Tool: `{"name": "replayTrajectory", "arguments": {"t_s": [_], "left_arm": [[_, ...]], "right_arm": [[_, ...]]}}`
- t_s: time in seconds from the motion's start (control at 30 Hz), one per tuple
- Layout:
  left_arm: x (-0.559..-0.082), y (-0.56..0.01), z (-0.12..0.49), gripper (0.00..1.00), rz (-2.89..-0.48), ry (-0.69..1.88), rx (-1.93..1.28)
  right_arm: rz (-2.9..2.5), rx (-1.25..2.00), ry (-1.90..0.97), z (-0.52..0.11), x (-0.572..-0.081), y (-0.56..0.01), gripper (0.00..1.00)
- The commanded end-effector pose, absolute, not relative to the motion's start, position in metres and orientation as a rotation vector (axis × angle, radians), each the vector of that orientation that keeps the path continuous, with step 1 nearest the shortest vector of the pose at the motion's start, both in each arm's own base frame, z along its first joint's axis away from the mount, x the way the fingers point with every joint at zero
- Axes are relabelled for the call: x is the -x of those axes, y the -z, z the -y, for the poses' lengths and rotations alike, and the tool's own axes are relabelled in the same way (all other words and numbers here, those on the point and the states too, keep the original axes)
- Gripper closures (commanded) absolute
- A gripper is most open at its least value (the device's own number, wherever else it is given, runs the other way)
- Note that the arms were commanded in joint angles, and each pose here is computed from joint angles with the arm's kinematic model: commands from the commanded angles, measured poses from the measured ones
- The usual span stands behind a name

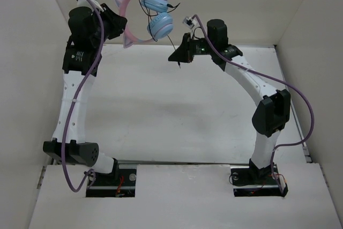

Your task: Wrap the headphones

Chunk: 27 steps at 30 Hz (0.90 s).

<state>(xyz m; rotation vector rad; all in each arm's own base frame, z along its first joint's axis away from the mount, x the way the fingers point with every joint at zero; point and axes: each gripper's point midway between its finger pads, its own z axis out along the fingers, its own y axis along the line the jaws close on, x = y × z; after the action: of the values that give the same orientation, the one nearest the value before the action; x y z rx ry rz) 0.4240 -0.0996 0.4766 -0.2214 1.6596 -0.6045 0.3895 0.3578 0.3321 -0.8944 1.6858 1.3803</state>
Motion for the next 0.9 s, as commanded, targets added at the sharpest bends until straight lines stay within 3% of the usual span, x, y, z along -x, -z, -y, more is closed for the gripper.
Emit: {"name": "replayTrajectory", "arguments": {"t_s": [0.0, 0.23, 0.53, 0.87], "left_arm": [[-0.413, -0.526, 0.1, 1.0, -1.485, 0.655, 0.224], [-0.428, -0.505, 0.103, 1.0, -1.52, 0.637, 0.247], [-0.447, -0.464, 0.097, 1.0, -1.59, 0.568, 0.309], [-0.443, -0.449, 0.092, 1.0, -1.616, 0.565, 0.341]], "right_arm": [[-1.621, 0.959, -1.246, -0.358, -0.376, -0.355, 0.96], [-1.638, 1.113, -0.865, -0.362, -0.373, -0.336, 1.0], [-1.439, 1.321, -0.117, -0.338, -0.378, -0.356, 1.0], [-1.432, 1.303, -0.073, -0.332, -0.381, -0.36, 1.0]]}}
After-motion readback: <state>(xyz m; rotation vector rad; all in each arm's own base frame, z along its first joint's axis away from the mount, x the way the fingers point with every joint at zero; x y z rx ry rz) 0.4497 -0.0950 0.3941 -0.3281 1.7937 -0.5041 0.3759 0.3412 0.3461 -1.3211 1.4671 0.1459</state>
